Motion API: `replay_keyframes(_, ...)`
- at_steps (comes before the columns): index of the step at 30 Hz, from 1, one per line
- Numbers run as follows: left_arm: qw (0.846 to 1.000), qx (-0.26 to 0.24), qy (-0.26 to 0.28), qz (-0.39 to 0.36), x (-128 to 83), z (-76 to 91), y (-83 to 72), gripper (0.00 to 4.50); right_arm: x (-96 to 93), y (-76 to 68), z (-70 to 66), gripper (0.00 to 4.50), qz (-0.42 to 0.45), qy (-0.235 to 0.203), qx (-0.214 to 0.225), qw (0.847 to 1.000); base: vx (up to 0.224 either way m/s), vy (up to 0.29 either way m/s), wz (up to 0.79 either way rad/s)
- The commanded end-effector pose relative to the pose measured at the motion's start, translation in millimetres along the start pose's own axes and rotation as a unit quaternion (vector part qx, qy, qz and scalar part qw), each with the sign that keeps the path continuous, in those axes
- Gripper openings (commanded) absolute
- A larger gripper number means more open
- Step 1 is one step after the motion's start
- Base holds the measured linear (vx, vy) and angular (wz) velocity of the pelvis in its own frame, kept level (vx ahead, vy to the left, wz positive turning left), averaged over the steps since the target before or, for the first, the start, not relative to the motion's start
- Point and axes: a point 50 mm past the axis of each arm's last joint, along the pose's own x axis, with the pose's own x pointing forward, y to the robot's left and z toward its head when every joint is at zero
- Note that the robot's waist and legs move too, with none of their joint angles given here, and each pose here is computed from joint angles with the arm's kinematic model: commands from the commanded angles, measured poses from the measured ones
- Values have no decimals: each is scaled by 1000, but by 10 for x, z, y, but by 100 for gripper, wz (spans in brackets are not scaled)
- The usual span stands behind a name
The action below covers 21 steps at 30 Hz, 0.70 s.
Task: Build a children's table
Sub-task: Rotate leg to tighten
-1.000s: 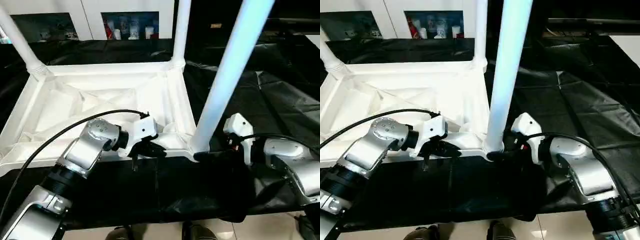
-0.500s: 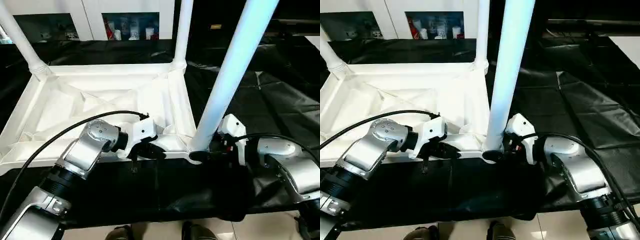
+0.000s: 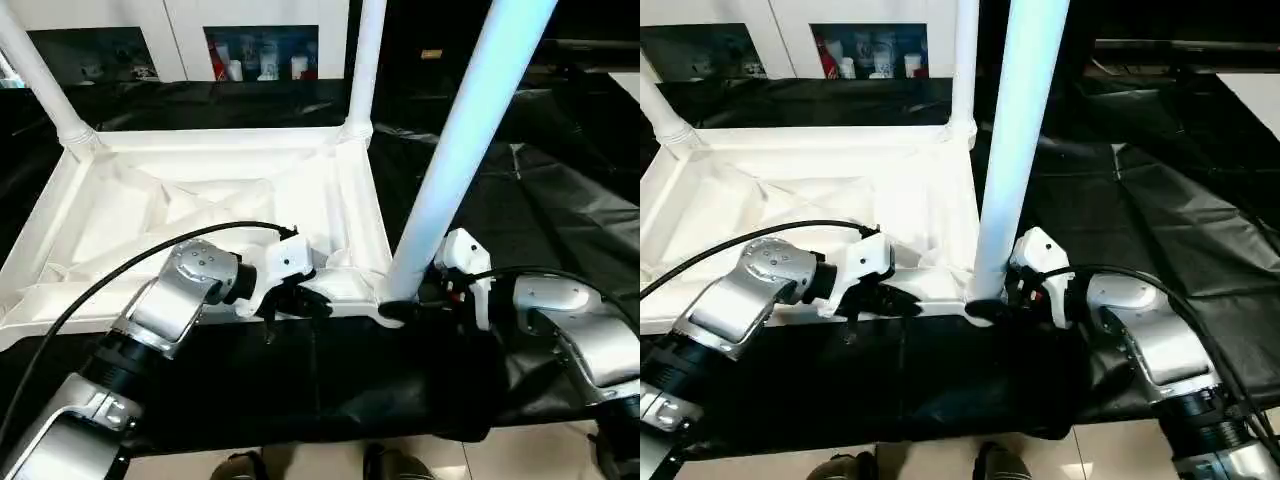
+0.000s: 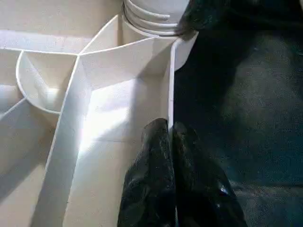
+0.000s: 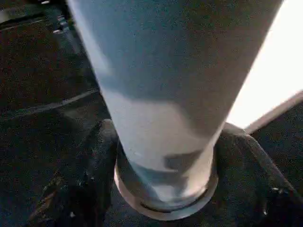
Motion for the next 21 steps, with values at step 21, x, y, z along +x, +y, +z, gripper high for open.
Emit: replay_keyframes(21, 990, -47, 18, 128, 666, 245, 257, 0, 699, -26, -153, 322, -331, 16, 175, 927, -3, 1, 0)
